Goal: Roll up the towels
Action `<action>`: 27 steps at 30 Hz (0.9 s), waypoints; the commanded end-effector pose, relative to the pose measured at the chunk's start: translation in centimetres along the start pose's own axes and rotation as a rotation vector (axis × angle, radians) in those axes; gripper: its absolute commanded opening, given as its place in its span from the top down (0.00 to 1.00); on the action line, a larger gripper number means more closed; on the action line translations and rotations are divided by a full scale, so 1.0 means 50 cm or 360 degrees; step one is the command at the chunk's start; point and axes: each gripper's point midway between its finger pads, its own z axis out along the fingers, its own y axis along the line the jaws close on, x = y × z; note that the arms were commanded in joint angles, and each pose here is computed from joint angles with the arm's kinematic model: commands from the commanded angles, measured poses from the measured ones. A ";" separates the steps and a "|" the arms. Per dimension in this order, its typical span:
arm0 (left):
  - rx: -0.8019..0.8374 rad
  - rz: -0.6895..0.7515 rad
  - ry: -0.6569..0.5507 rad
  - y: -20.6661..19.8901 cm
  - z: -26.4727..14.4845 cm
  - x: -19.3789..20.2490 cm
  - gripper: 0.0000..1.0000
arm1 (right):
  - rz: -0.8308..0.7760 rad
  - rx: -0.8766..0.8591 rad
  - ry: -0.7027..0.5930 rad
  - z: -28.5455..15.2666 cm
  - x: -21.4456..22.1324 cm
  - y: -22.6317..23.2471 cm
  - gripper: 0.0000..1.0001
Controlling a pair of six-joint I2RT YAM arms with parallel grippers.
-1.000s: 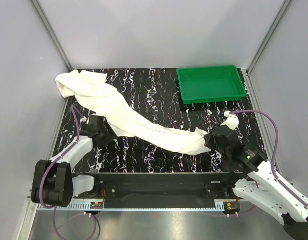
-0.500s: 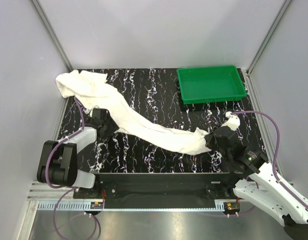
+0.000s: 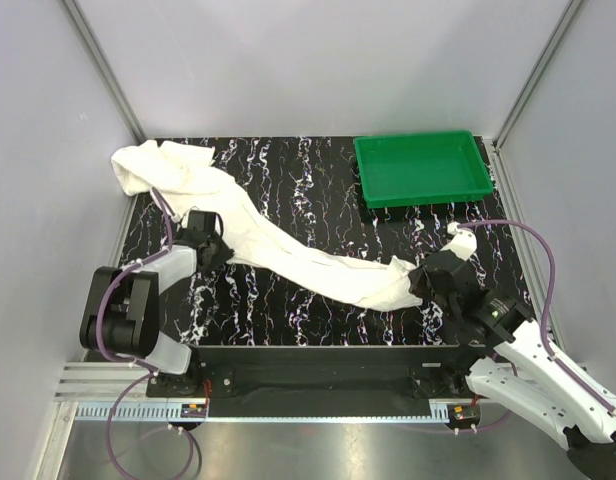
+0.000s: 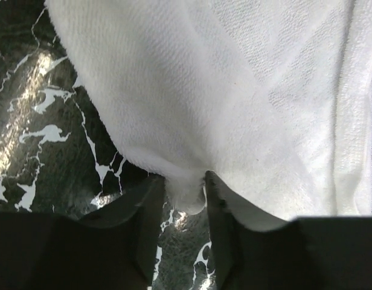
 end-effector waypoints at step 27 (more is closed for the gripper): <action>0.0414 0.0118 -0.0750 -0.021 -0.645 -0.166 0.96 | 0.0267 -0.0353 -0.0670 -0.261 -0.263 0.007 1.00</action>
